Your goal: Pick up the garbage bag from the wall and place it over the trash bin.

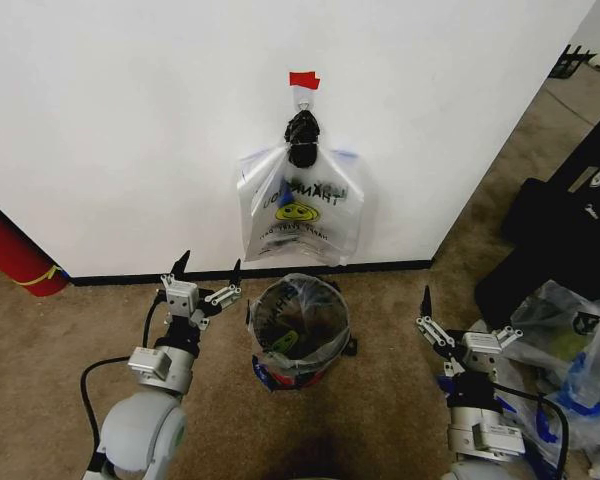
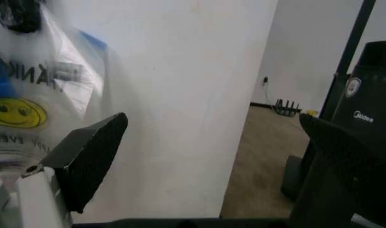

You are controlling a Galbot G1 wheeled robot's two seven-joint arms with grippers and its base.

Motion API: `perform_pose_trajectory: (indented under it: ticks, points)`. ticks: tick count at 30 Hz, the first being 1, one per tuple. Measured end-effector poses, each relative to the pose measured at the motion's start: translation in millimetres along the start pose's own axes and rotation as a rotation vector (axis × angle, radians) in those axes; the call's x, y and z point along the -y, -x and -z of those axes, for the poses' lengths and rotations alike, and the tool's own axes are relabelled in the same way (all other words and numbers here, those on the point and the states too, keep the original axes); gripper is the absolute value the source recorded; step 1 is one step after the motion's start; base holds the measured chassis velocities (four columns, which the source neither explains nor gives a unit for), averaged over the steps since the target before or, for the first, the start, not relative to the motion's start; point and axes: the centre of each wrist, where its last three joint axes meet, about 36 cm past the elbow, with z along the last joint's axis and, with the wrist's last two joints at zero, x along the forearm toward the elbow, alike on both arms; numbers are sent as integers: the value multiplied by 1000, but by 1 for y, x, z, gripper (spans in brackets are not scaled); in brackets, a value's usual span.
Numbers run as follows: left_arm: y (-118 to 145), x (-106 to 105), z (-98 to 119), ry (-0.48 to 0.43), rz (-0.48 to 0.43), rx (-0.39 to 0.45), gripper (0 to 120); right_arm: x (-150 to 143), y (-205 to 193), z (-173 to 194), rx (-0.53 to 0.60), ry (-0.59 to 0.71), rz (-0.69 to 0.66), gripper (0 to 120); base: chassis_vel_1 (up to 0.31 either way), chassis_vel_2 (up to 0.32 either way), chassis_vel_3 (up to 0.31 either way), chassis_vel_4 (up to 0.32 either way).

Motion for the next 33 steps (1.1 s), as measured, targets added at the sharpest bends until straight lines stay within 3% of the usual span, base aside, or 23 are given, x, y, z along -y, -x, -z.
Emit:
perform_pose_trajectory:
  ticks: [21, 25, 33]
  points:
    - [1, -10, -5, -73, -14, -26, 100, -8, 7, -17, 29, 32, 102, 100, 0, 0, 0, 0]
    - [-3, -7, 3, -67, -27, -19, 100, -9, 6, -15, -4, 104, 104, 100, 0, 0, 0, 0]
    - [-6, -10, 3, -51, -12, -24, 100, -5, 8, -24, -14, 85, 125, 100, 0, 0, 0, 0]
